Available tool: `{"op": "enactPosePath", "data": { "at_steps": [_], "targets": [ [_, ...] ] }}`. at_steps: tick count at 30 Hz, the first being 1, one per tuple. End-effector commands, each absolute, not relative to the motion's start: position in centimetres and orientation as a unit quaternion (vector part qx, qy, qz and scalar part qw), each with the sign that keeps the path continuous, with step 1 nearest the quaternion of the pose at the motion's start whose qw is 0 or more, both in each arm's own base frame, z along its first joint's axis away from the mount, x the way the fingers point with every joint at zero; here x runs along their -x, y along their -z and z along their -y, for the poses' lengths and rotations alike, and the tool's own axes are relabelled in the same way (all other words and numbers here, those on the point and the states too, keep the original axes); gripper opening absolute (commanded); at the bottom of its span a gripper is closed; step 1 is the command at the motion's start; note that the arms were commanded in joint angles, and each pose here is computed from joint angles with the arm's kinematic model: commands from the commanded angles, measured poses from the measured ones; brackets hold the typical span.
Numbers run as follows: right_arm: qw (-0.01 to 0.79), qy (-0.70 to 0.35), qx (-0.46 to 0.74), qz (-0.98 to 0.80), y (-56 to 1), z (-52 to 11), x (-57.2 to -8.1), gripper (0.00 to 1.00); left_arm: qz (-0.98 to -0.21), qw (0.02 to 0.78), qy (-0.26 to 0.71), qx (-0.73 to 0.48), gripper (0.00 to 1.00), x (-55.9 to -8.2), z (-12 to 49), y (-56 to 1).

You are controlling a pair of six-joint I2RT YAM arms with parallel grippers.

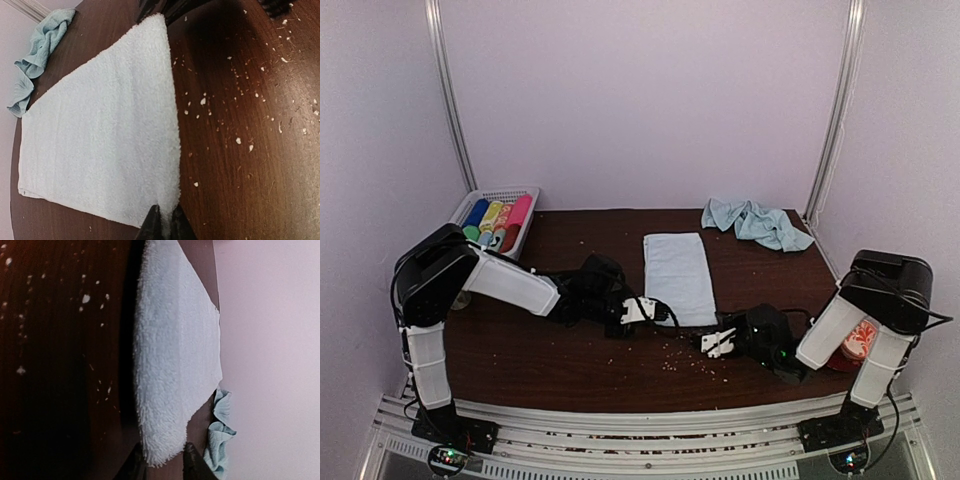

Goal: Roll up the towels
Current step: Roll the towel at the center of the board.

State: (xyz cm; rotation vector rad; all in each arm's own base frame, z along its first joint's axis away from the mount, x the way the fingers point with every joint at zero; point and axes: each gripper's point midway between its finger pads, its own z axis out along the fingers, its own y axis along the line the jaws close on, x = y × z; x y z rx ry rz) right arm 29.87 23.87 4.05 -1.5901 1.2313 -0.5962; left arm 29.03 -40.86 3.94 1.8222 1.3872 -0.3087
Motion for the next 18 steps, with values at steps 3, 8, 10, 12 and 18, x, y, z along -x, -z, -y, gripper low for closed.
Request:
{"op": "enactPosePath", "data": {
  "at_steps": [3,8,10,12,18],
  "targets": [
    [0.51,0.215,0.662,-0.506,-5.0,-24.8,-29.0,0.1,-0.541,0.423,0.132,-0.715,0.11,-29.6,41.6,-6.0],
    [0.49,0.194,0.668,-0.525,-4.3,-25.0,-29.1,0.05,-0.539,0.419,0.13,-0.719,0.26,-29.4,41.5,-5.8],
    [0.477,0.179,0.672,-0.538,-3.9,-25.1,-29.1,0.03,-0.538,0.419,0.128,-0.72,0.28,-29.4,41.5,-5.7],
    [0.47,0.168,0.671,-0.548,-3.8,-25.1,-29.2,0.02,-0.539,0.418,0.125,-0.721,0.28,-29.5,41.5,-5.6],
    [0.46,0.147,0.662,-0.572,-4.0,-25.1,-29.9,0.0,-0.533,0.399,0.11,-0.738,0.42,-29.0,41.3,-4.2]
  ]
}}
